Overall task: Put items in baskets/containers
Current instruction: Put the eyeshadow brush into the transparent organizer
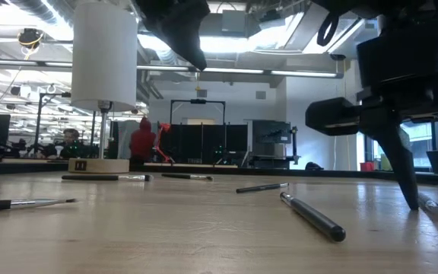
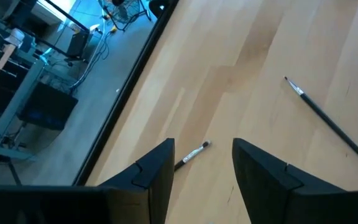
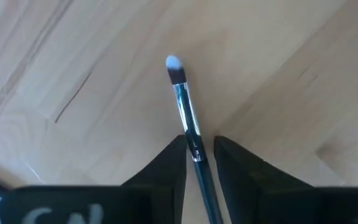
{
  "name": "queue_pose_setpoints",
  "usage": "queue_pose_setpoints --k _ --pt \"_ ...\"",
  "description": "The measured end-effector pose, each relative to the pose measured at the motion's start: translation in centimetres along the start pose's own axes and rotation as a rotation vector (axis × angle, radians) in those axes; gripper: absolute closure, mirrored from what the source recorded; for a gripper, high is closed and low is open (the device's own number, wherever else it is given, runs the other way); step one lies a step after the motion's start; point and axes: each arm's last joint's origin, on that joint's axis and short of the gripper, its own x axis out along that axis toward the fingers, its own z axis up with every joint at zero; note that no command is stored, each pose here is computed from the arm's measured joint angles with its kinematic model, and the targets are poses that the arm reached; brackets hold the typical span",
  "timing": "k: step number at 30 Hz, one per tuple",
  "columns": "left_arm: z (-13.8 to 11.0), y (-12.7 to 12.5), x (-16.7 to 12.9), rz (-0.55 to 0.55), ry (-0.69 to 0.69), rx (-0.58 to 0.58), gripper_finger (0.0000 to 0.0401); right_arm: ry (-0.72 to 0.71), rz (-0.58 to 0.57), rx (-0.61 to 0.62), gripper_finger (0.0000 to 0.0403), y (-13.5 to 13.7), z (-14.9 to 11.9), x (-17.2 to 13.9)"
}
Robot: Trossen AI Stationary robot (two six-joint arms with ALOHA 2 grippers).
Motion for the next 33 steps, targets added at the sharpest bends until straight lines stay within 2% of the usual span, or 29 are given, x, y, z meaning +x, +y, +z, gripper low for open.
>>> queue_pose_setpoints --k 10,14,19,22,27,33 --pt "-0.07 -0.05 -0.1 -0.001 0.001 0.006 0.0244 0.035 0.0 0.158 0.0387 -0.11 -0.11 0.78" --pt "-0.07 -0.05 -0.1 -0.001 0.001 0.004 0.0244 0.033 -0.002 0.209 0.0377 -0.12 -0.11 0.8" --pt "-0.06 -0.04 -0.11 -0.001 0.001 -0.002 0.0244 0.006 -0.048 0.406 0.0348 -0.23 0.1 0.89" --pt "-0.06 -0.04 -0.11 -0.001 0.001 -0.002 0.0244 -0.014 -0.083 0.545 0.0357 -0.32 0.22 0.91" --pt "-0.06 -0.05 -0.11 -0.003 0.002 -0.002 0.0244 -0.042 -0.1 0.652 0.0387 -0.45 0.44 0.86" --pt "-0.1 -0.12 -0.14 -0.025 0.012 -0.002 0.0244 -0.108 -0.128 0.756 0.0377 -0.69 0.84 0.53"
